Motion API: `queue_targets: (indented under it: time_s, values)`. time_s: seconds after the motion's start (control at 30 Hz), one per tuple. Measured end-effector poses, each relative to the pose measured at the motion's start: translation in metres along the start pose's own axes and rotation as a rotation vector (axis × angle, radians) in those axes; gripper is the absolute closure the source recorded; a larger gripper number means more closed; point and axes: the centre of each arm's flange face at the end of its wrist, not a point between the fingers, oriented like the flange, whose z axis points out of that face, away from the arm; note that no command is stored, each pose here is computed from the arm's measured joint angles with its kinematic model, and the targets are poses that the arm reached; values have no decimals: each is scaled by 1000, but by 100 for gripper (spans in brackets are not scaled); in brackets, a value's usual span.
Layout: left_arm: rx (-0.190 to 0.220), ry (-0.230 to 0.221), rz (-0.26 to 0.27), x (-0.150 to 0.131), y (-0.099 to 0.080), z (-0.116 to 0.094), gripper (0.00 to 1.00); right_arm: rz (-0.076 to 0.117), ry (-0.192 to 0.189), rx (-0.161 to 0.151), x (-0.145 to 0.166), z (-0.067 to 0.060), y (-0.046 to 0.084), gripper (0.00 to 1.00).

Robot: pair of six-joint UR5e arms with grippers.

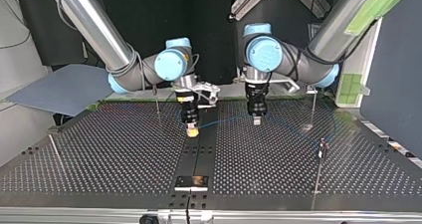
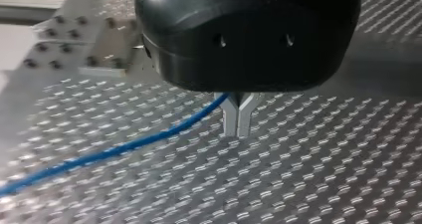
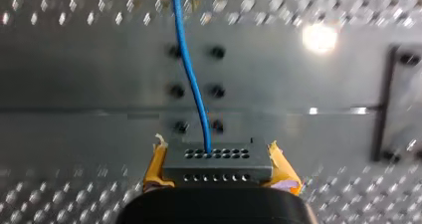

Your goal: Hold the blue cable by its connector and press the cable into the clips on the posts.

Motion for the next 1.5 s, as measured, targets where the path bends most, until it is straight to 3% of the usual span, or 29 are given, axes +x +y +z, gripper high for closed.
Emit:
queue_targets:
  time_s: [0.13,0.3,0.5,0.63,0.83,1.0,1.33,1.5]
  values:
    - [1,31,19,32,-11,-11,100,-21,-1,-19,-15,-5,5,100]
    - [36,70,41,69,-26,-28,100,-32,-2,-25,-32,-12,7,100]
    - [78,110,65,108,-39,-48,100,-4,-2,-34,-51,-22,11,100]
    - [95,130,72,130,-44,-57,100,18,-2,-60,-64,-27,19,100]
    - [109,137,53,157,-52,-61,100,28,-4,-106,-84,-35,35,100]
    - [116,137,51,177,-56,-59,100,31,-6,-117,-100,-43,41,100]
    - [98,136,57,213,-57,-55,100,76,-69,-156,-171,-68,51,100]
    - [88,125,52,223,-56,-51,100,74,-103,-181,-204,-82,57,100]
